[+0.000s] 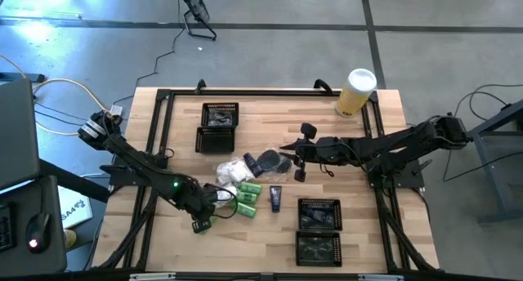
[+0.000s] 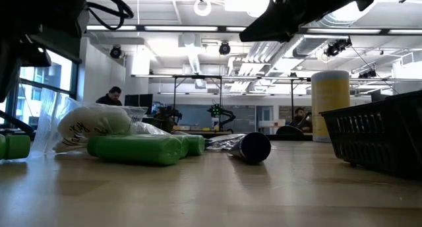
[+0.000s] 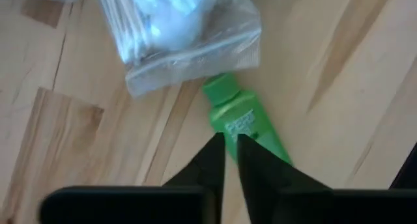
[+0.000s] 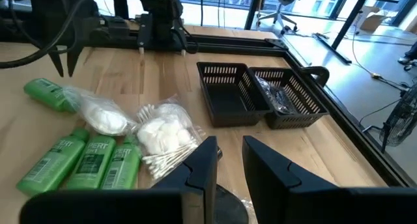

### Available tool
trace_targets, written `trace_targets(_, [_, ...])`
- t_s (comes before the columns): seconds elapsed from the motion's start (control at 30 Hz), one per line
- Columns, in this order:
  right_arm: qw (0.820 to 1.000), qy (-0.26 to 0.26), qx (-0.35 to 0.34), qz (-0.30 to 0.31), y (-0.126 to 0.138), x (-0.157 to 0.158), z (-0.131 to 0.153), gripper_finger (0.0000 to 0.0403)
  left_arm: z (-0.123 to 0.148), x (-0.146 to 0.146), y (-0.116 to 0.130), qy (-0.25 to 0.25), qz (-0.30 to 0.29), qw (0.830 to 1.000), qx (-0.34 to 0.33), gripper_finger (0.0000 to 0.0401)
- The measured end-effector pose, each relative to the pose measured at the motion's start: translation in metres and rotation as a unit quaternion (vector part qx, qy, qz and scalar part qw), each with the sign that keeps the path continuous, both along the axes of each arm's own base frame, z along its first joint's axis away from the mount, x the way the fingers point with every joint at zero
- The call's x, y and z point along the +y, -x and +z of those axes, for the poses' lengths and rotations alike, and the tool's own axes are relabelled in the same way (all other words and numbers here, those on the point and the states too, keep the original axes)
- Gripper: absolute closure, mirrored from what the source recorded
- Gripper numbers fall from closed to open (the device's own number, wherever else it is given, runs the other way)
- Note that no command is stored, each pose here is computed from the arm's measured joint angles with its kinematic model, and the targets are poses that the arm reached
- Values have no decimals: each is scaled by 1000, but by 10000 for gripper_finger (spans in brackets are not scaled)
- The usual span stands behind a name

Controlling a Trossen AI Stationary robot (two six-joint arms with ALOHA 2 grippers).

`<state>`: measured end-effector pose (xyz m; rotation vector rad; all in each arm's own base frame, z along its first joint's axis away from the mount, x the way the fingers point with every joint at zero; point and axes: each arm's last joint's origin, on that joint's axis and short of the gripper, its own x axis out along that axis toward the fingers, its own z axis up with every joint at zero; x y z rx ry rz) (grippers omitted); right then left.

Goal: Pick & Place Travel size toiletries
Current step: Put the green shampoo into the bottom black basket

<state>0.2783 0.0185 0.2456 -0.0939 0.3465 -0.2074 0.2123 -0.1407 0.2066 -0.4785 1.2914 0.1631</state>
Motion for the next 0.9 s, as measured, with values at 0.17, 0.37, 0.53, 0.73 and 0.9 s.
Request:
trace_targets(0.17, [1000, 1, 8, 0, 0, 0, -2, 337, -2, 0, -1, 1, 14, 1000, 8, 275])
trace_targets(0.37, [1000, 4, 16, 1, -1, 0, -5, 337, -5, -1, -3, 1, 25, 1000, 8, 184])
trace_targets(0.53, [1000, 6, 19, 1, -1, 0, -6, 337, -5, 0, -5, -25, 37, 999, -18, 141])
trace_targets(0.73, [1000, 6, 19, 1, -1, 0, -6, 337, -3, -1, -10, -39, 51, 996, -62, 132])
trace_targets(0.9, [1000, 6, 20, 1, -1, 0, -6, 337, -2, -2, -11, -16, 100, 993, -62, 132])
